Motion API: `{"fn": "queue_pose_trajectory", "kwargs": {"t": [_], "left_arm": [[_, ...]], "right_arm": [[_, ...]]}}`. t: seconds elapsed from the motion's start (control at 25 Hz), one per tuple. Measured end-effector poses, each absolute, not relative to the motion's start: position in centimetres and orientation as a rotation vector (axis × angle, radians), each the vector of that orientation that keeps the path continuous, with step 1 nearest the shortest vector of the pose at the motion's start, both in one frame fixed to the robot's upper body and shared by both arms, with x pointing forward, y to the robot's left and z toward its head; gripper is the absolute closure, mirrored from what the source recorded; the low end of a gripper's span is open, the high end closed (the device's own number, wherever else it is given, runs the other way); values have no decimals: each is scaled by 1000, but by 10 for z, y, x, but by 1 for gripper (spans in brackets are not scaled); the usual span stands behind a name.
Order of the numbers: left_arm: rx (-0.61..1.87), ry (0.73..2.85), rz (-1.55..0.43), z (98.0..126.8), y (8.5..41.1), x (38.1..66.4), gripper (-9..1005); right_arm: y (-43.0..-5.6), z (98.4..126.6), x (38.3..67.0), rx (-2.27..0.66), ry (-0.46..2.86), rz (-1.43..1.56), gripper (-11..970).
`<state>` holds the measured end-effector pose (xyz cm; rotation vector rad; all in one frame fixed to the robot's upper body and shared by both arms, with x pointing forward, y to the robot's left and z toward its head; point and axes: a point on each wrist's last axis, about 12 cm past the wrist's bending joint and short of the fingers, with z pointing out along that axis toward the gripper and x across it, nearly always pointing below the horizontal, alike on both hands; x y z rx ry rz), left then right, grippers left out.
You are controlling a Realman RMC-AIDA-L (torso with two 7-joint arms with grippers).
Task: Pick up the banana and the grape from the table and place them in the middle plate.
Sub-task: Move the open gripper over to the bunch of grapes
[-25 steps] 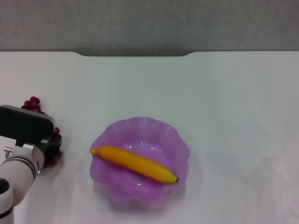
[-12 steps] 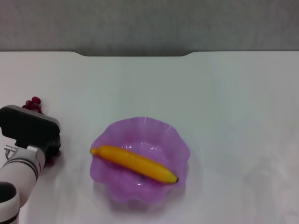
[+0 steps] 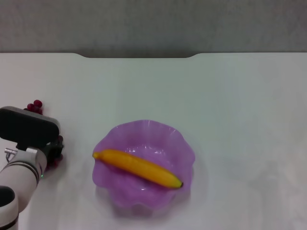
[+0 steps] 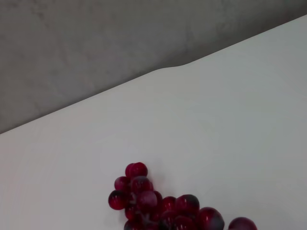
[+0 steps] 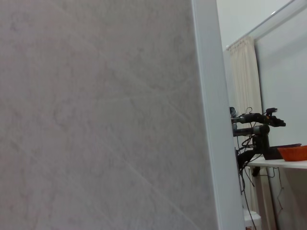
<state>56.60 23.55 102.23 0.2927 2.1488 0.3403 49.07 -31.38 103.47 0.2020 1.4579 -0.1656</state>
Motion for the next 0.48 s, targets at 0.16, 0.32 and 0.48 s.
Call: {"fn": "queue_pose_trajectory", "kwargs": {"t": [0.16, 0.32, 0.48], "left_arm": [[277, 2148, 343, 1023, 237, 567, 542], [228, 2145, 309, 1025, 238, 568, 546], [191, 2143, 280, 1027, 240, 569, 549]], "right_arm": [[-314, 1035, 491, 202, 1458, -165, 956], [-314, 1034, 491, 200, 1459, -168, 956], [-315, 1034, 490, 199, 1462, -172, 955]]}}
